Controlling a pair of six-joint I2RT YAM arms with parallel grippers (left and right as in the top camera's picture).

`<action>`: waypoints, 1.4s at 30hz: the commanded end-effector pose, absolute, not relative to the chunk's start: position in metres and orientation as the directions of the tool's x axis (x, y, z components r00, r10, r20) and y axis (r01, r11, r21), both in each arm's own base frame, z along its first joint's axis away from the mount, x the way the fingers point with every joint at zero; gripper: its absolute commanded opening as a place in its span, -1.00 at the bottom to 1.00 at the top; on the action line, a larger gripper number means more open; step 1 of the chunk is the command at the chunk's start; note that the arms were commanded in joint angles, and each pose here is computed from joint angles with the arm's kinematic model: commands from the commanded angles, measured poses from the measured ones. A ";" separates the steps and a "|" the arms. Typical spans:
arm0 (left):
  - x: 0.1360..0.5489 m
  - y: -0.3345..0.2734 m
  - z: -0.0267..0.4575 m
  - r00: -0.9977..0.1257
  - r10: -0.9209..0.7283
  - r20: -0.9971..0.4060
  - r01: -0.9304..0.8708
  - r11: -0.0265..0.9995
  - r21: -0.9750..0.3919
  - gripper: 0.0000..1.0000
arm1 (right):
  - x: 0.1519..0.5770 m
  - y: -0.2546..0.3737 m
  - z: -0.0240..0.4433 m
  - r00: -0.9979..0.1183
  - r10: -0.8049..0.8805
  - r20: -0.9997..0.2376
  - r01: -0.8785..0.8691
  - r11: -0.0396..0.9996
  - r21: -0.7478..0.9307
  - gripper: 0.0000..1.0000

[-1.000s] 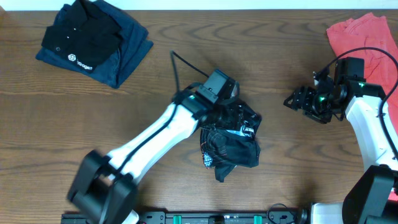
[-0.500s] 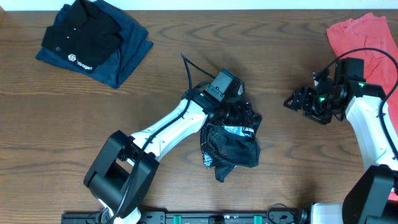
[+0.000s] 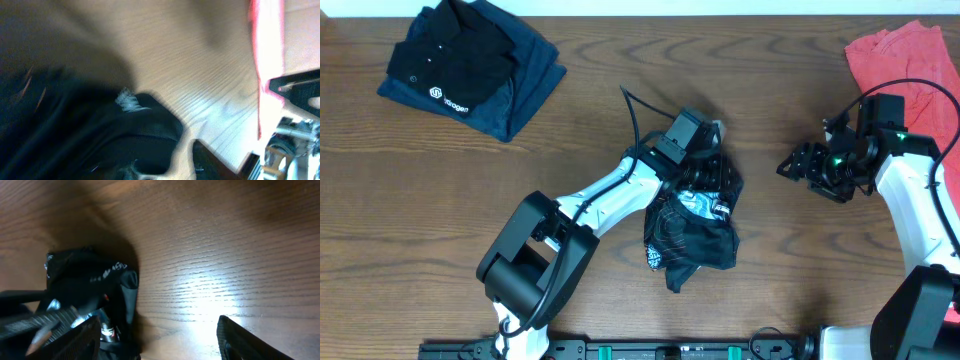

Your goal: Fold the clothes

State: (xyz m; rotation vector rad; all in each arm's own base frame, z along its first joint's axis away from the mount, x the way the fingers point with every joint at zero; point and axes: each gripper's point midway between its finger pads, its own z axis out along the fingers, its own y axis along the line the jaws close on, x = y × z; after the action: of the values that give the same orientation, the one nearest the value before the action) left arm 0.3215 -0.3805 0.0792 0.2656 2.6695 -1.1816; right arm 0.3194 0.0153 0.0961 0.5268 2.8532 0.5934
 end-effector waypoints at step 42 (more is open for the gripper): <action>0.306 -0.332 0.166 -0.969 -0.183 -0.169 -0.023 0.742 -0.670 0.15 | 0.317 0.014 0.096 -0.927 0.364 -0.089 0.301 0.864 0.404 0.44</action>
State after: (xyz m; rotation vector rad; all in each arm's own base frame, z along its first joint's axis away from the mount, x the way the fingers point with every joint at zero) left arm 0.3147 -0.3256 0.1997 0.0063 2.5889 -1.0551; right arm 0.3132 0.0152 0.0945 0.5345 2.8795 0.5858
